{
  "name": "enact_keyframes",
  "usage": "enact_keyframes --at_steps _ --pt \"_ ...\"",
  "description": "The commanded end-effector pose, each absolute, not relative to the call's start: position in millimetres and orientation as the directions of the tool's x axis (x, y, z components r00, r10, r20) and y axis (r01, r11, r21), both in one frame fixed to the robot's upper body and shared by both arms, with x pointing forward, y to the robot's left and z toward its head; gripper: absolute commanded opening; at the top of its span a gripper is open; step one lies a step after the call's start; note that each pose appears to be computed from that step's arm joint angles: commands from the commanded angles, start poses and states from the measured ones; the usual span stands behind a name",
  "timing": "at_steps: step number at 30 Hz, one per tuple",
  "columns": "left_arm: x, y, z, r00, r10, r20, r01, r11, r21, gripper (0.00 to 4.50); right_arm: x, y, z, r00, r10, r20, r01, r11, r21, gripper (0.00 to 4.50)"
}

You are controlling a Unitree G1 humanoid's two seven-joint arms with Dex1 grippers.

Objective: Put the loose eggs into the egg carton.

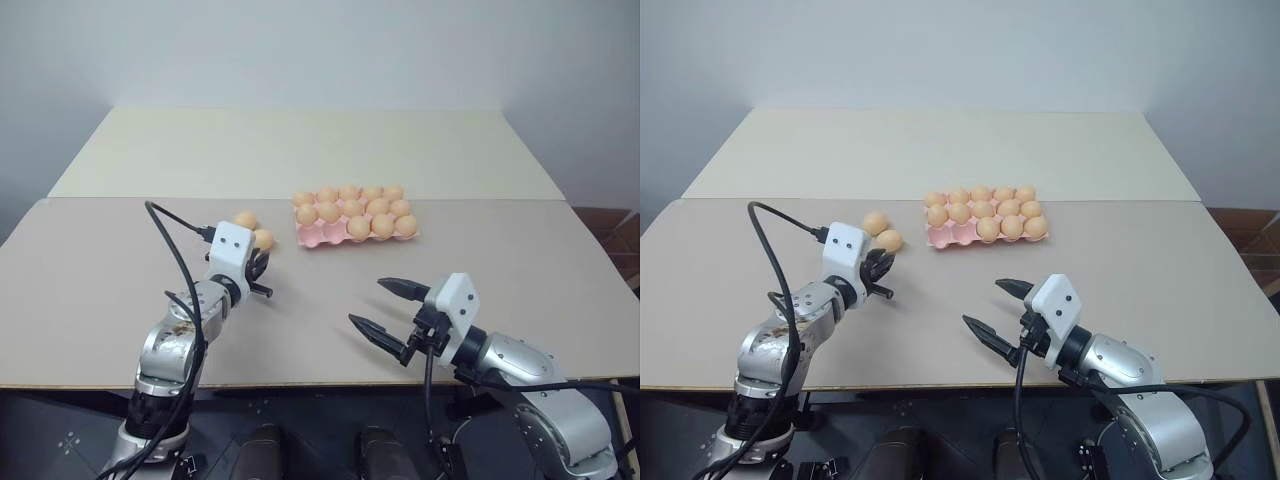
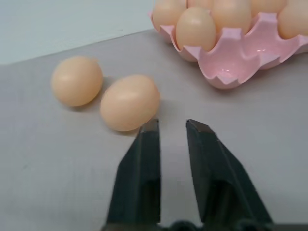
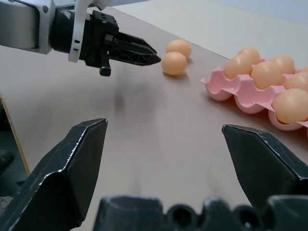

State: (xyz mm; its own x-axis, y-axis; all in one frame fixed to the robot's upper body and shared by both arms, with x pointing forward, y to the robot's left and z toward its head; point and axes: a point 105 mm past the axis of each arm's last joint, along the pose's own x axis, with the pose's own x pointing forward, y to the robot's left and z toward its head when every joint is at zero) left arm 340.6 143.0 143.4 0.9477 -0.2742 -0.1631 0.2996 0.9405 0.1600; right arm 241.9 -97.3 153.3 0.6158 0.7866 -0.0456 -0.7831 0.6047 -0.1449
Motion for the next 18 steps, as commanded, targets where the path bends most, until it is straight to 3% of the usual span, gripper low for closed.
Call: enact_keyframes --at_steps 1,7,18 --pt "335.0 140.6 168.1 0.959 -0.275 -0.065 0.282 0.94 0.193 2.48 239.8 -96.8 162.7 0.602 0.799 -0.017 -0.789 0.591 -0.167 4.5" --pt "338.2 151.7 169.4 0.964 -0.255 -0.072 0.265 0.944 0.195 4.42 240.8 -96.5 161.7 0.601 0.799 -0.02 -0.79 0.591 -0.164 4.5" --pt "350.2 149.8 162.2 0.978 -0.184 -0.102 0.196 0.972 0.128 4.46 240.2 -95.0 161.1 0.598 0.801 -0.025 -0.793 0.587 -0.164 4.5"
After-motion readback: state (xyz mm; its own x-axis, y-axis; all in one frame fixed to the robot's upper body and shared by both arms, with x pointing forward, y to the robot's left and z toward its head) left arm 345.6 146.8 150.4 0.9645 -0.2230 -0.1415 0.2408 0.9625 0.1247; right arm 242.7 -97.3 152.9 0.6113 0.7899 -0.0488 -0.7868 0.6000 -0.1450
